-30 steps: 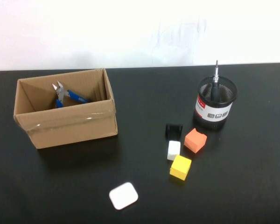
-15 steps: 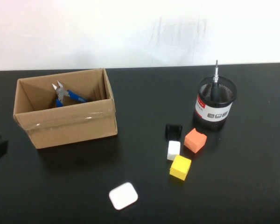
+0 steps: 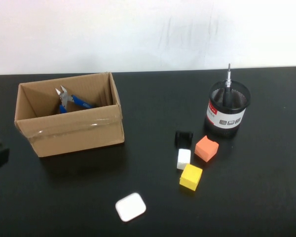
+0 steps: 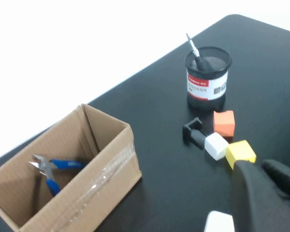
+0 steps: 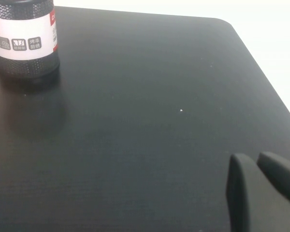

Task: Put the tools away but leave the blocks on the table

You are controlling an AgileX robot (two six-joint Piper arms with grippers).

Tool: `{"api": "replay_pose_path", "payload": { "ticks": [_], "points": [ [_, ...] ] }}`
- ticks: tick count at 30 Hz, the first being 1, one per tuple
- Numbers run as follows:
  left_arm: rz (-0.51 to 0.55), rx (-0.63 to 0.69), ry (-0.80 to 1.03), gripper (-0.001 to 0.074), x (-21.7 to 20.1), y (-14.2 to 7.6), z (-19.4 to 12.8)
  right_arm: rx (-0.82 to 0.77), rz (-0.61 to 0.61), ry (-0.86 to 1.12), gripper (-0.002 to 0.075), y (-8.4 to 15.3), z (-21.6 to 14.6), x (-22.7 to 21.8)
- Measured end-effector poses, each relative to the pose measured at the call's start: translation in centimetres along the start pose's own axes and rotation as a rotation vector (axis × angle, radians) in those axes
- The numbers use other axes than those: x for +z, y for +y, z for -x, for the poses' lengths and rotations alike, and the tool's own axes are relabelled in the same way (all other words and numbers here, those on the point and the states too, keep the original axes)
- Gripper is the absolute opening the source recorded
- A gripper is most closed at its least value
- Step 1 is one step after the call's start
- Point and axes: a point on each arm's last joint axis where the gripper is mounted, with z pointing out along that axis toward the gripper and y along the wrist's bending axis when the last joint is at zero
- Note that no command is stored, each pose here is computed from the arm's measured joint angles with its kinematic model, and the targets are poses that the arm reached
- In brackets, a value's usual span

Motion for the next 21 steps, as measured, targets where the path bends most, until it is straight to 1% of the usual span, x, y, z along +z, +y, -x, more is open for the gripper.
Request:
{"api": "replay_pose_path", "payload": {
  "ticks": [3,7,9,11,14,17,21],
  "points": [
    [0.030,-0.005,-0.032,0.0001,-0.1,0.1,0.0,0.000,0.000,0.000,-0.0008,0.0,0.0,0.0],
    [0.174,-0.033,-0.122,0.0001,0.1,0.7,-1.4,0.000,0.000,0.000,-0.0008,0.0,0.0,0.0],
    [0.260,-0.060,-0.174,0.0001,0.0,0.8,-2.8,0.000,0.000,0.000,-0.0008,0.0,0.0,0.0],
    [0.349,-0.100,-0.218,0.0001,0.2,0.8,-4.9,0.000,0.000,0.000,-0.0007,0.0,0.0,0.0],
    [0.455,-0.156,-0.292,0.0001,0.1,0.7,-7.4,0.000,0.000,0.000,-0.0008,0.0,0.0,0.0],
    [0.506,-0.208,-0.292,0.0001,0.7,0.2,-10.6,0.000,0.000,0.000,-0.0008,0.0,0.0,0.0],
    [0.520,-0.248,-0.272,0.0001,1.6,-0.6,-14.1,0.000,0.000,0.000,-0.0008,0.0,0.0,0.0]
  ]
}}
